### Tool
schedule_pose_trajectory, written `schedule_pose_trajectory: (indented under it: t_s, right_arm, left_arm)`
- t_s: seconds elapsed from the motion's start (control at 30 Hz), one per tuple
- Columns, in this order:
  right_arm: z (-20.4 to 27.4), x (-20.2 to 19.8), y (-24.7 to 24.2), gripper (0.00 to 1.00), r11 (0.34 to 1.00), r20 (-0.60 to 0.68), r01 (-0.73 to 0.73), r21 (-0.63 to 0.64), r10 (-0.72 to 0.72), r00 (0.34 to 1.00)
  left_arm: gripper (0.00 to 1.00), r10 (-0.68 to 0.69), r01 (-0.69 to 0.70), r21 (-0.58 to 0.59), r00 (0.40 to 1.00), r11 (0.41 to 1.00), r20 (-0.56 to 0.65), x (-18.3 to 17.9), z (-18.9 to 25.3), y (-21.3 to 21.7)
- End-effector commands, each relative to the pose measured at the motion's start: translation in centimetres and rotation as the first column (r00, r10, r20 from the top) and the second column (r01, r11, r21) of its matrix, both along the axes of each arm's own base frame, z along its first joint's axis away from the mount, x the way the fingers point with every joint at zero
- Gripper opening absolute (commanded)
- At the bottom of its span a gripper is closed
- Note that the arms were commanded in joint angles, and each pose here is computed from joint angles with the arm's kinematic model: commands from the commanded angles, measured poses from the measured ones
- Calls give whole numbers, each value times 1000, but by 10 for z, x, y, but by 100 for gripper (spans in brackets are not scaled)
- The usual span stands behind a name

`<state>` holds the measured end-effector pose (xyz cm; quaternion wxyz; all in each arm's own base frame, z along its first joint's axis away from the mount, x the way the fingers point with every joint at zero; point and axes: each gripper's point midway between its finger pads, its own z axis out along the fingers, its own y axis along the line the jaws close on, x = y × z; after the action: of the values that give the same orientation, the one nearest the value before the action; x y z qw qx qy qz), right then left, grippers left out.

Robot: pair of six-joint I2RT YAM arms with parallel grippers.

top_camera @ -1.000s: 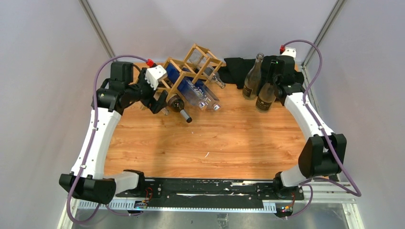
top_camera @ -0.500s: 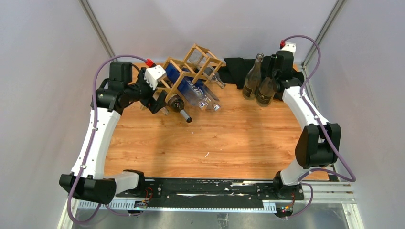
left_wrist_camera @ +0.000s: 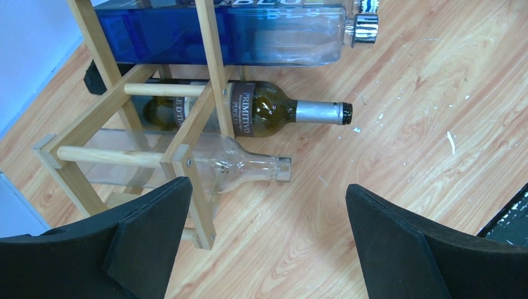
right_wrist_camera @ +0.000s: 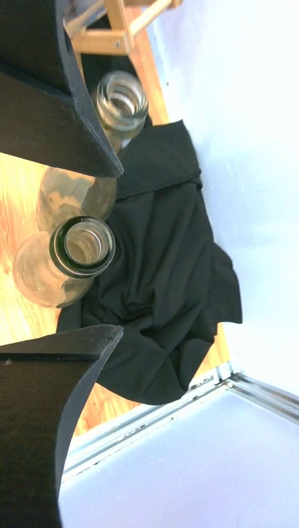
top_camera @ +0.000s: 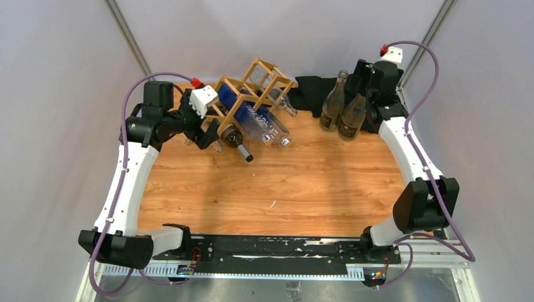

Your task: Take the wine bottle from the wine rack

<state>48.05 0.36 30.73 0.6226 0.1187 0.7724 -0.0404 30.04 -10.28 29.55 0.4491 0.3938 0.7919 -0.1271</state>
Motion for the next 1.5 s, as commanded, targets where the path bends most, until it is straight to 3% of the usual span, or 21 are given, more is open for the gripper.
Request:
schedule_pose_trajectory:
  t_s: [0.0,0.27,0.43,0.67,1.07,1.47]
  right_arm:
    - [44,-19,1,91,998,66,-4,67,-1,998]
    - [98,-65,48,92,977,137,-153,150,133,982]
    - [102,-98,134,93,907,126,-373,194,354,927]
    - [64,-133,258,93,749,40,-620,232,630,776]
    - [-5,-179,404,94,515,-99,-795,321,853,513]
    - [-67,-177,484,95,402,-164,-803,439,915,369]
  left_arm:
    - [100,14,-13,-19,1000,1000,26,1,14,3]
    - [100,71,-71,-55,997,996,6,18,18,20]
    - [100,117,-118,-87,993,989,-12,27,19,37]
    - [100,160,-161,-84,987,983,-18,31,14,55]
    - [100,195,-195,-66,981,979,-8,31,12,71]
    - [100,198,-198,-26,980,980,2,26,5,76]
